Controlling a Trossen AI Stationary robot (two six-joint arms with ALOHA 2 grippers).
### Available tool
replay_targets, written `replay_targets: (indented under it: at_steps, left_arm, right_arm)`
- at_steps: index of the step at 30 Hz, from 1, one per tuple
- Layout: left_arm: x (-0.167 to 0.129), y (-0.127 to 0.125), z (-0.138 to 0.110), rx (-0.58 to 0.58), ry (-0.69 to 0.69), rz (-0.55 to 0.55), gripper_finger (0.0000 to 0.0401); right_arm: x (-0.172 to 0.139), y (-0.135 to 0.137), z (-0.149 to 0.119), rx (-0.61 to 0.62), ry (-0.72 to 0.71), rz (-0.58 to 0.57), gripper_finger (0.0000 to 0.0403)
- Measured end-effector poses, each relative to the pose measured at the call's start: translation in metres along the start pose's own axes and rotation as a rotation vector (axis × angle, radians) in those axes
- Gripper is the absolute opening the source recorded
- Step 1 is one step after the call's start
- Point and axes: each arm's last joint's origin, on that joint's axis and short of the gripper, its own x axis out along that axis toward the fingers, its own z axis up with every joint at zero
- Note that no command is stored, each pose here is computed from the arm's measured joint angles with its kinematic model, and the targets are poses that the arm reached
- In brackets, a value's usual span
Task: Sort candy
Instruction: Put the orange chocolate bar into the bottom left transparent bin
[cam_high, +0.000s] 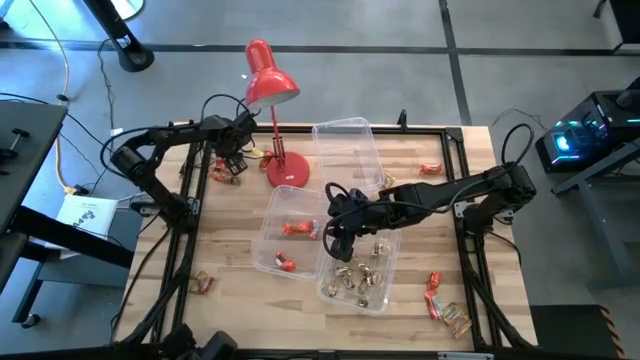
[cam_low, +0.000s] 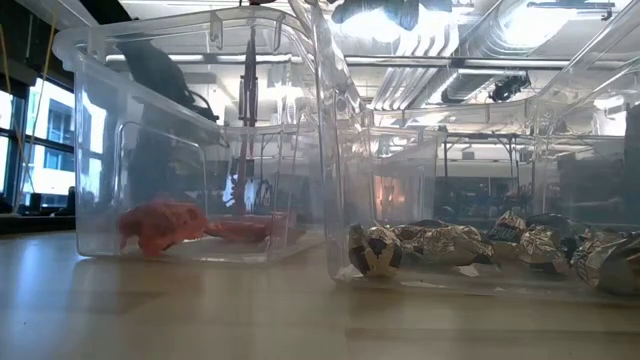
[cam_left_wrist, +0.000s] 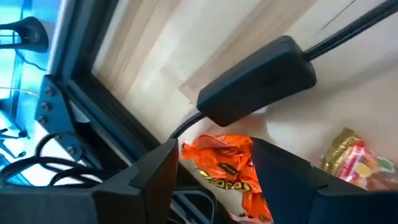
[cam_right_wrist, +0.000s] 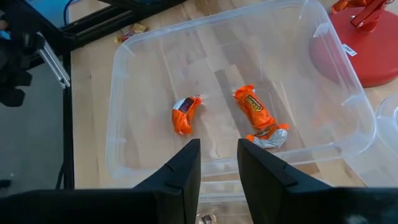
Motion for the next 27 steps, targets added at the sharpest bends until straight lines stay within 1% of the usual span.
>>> replay_targets:
  at_steps: [5,8,12,16,18,19,21,24,27]
  left_arm:
    - [0.006,-0.006,0.002,0.033,0.044,0.051,0.0195]
    - [0.009,-0.007,0.003,0.050,0.060,0.068,0.0179]
    - [0.014,-0.008,0.004,0.084,0.096,0.116,0.0132]
    - [0.016,-0.010,0.001,0.139,0.141,0.116,0.0064]
    - [0.016,-0.010,-0.001,0.143,0.154,0.098,0.0023]
    - [0.016,-0.010,-0.002,0.141,0.163,0.078,0.0012]
    - [0.016,-0.010,-0.005,0.131,0.180,0.024,0.0007]
    - [0.015,-0.011,-0.010,0.119,0.212,-0.030,0.0001]
    - [0.007,-0.009,-0.015,0.100,0.203,-0.078,0.0001]
  right_arm:
    - [0.000,0.000,0.000,0.007,0.000,0.000,0.0099]
    - [0.000,0.001,0.000,0.007,-0.004,-0.005,0.0099]
    - [0.000,0.000,0.000,0.017,-0.013,-0.022,0.0099]
    - [-0.001,0.003,-0.002,0.010,-0.026,-0.039,0.0099]
    - [-0.001,0.005,-0.003,0.004,-0.028,-0.040,0.0099]
    - [-0.002,0.006,-0.004,0.001,-0.029,-0.040,0.0099]
    - [-0.002,0.008,-0.005,-0.003,-0.030,-0.041,0.0099]
    - [-0.003,0.010,-0.006,-0.008,-0.035,-0.045,0.0099]
    - [-0.003,0.010,-0.006,-0.011,-0.040,-0.053,0.0099]
